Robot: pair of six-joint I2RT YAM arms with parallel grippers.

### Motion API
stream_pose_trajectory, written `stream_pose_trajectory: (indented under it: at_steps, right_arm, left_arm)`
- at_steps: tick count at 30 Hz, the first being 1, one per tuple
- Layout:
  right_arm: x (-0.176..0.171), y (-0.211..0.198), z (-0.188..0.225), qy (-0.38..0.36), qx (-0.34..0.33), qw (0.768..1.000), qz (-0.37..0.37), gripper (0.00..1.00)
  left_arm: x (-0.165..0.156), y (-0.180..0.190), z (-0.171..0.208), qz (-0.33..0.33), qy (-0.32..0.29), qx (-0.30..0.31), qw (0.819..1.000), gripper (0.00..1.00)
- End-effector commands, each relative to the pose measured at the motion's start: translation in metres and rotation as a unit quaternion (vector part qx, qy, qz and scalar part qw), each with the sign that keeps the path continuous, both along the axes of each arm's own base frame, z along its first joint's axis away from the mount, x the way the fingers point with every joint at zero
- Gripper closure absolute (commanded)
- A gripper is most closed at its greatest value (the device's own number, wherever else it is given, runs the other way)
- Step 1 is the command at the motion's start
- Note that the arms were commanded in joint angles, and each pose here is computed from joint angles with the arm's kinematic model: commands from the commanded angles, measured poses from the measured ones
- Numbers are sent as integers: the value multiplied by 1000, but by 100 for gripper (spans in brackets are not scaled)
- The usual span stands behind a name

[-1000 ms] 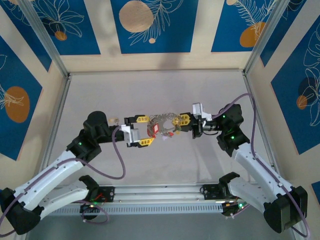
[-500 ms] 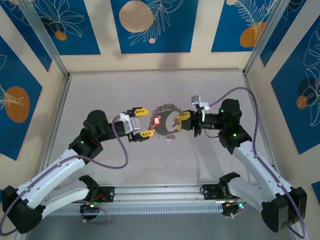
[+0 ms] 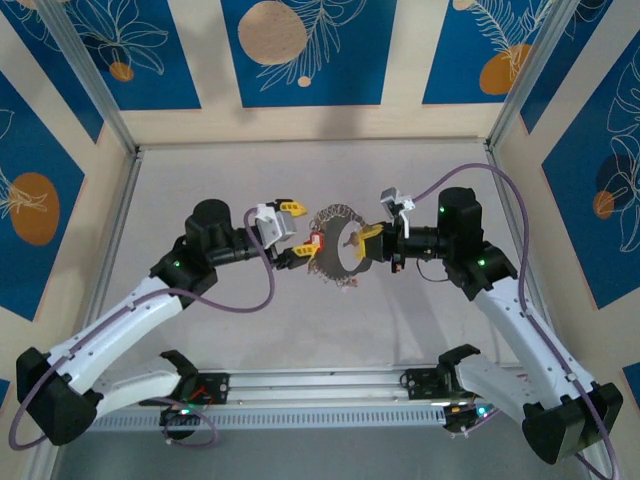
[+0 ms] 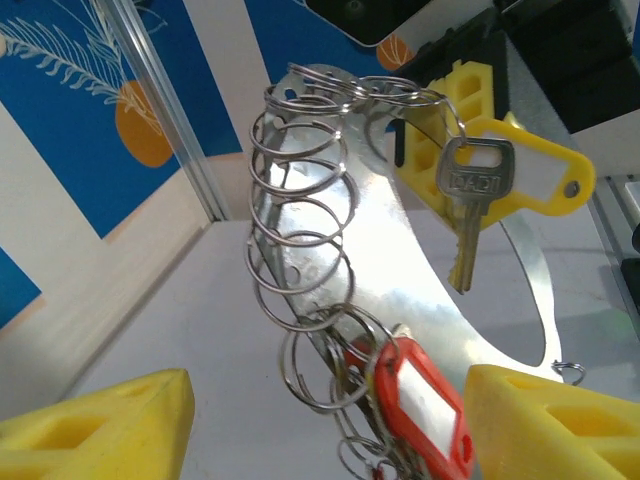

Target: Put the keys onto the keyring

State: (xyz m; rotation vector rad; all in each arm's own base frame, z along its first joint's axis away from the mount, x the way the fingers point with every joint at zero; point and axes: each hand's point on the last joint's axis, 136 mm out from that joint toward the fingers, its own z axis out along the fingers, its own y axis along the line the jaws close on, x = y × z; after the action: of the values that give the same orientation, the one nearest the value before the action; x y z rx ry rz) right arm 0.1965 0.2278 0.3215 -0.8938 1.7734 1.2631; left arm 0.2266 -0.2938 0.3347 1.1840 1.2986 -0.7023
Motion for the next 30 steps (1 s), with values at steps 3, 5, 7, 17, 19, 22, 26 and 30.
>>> stream_pose_trajectory:
  at_steps: [3,5,7,17,19,22,26,30]
  right_arm:
    - [-13,-2,1,-5,-30,999,12,100]
    - [-16,-5,-2,-9,-44,999,14,100]
    - [-19,-7,-5,-8,-57,998,13,100]
    - [-26,-12,-11,-3,-87,996,19,100]
    - [-27,-13,-12,1,-89,996,18,100]
    - [-27,-13,-13,4,-92,996,20,100]
    - [-26,-13,-17,16,-100,995,24,100]
    - [-27,-12,-20,32,-105,994,26,100]
  left_arm:
    - [0,-2,11,-10,-16,2,1000,34]
    - [1,-1,10,-9,-23,13,1000,39]
    - [0,0,7,-11,-28,31,999,43]
    - [16,28,-19,70,-45,119,989,44]
    - [15,30,-25,67,-45,135,988,42]
    - [5,25,-30,30,-41,141,989,39]
    - [-20,9,-25,-50,-48,89,994,33]
    - [-34,0,-13,-94,-52,36,994,31]
